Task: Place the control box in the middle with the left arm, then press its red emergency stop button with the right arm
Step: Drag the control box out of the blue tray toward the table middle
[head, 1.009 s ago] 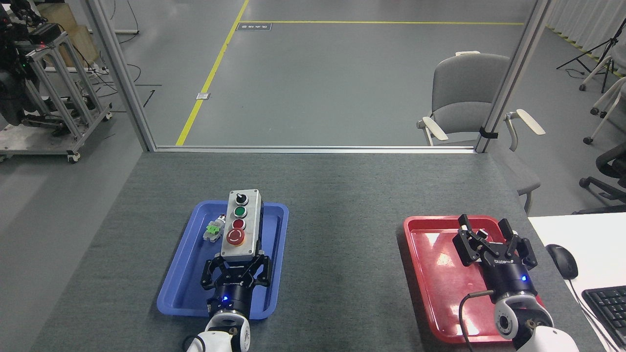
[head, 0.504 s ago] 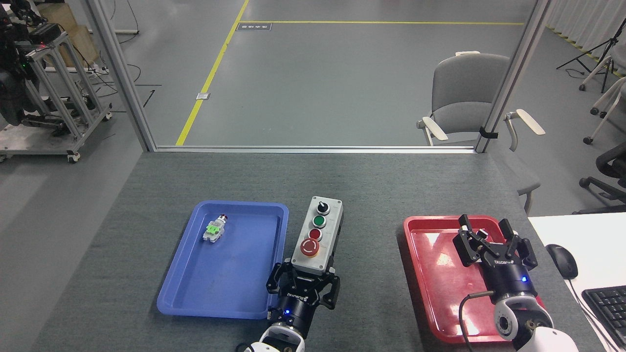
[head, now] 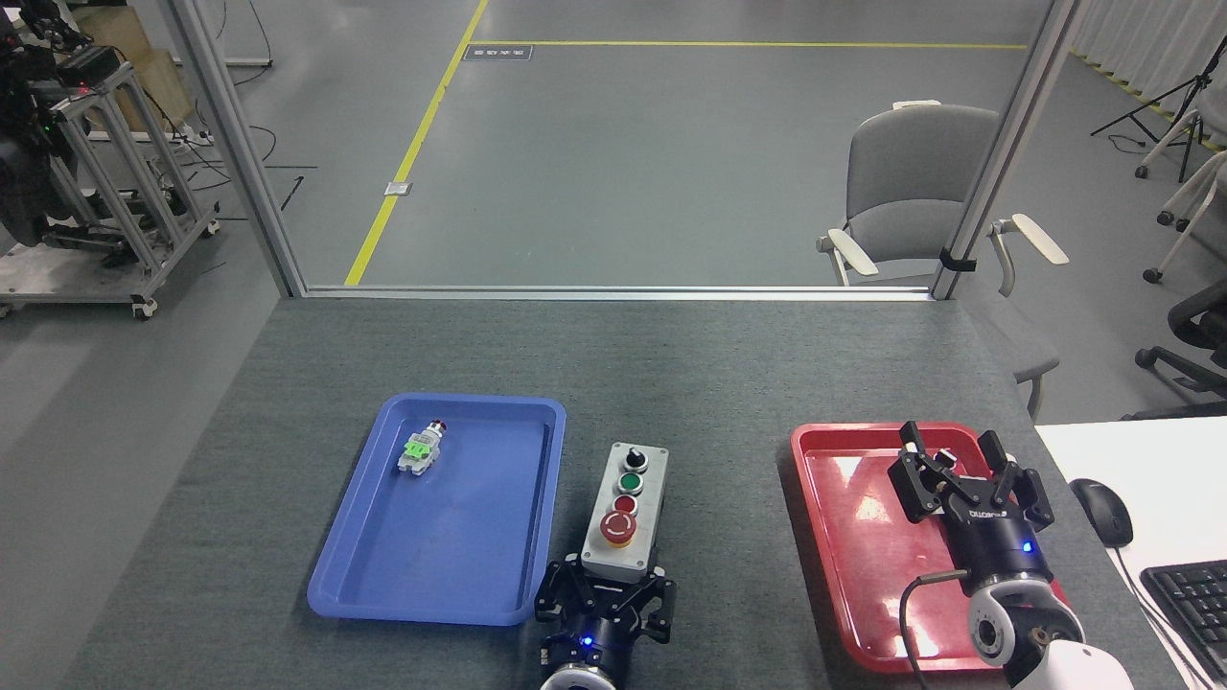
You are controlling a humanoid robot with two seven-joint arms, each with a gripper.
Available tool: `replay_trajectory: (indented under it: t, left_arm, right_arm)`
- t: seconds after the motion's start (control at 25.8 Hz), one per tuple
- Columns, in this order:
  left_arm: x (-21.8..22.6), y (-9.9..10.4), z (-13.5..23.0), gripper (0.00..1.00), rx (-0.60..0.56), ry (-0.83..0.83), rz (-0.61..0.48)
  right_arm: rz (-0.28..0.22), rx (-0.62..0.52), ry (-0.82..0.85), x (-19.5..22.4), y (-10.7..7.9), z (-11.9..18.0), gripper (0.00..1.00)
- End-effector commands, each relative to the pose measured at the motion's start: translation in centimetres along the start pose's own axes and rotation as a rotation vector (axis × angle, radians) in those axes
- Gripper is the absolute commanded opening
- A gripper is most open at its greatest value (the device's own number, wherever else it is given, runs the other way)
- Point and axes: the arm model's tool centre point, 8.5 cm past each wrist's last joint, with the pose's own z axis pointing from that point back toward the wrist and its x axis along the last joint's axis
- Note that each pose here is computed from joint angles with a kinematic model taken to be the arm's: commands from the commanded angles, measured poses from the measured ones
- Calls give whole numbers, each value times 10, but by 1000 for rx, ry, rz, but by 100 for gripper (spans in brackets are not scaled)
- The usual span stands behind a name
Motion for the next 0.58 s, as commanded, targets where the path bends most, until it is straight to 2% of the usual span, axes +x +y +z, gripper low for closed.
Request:
replay_trajectory:
  t: [0.0,0.23,0.47,0.5,0.54]
  left_arm:
    - [3,-6,5,0,-47,51,0]
    - [7,-2,5,0,-35,40,7]
    - [15,-4,6,0,-37,-51,29]
    - [16,-4,6,7,-37,-60,32]
    - [16,-5,6,28,-38,-63,33]
  right_arm:
    - [-1,4,3,0,1,1,100]
    - [3,-1,15,-5,-1,0,100]
    - [3,-2,16,-5,-1,1,100]
    - [3,-1,17,-5,-1,1,100]
    - [3,-1,18,-6,-1,1,100]
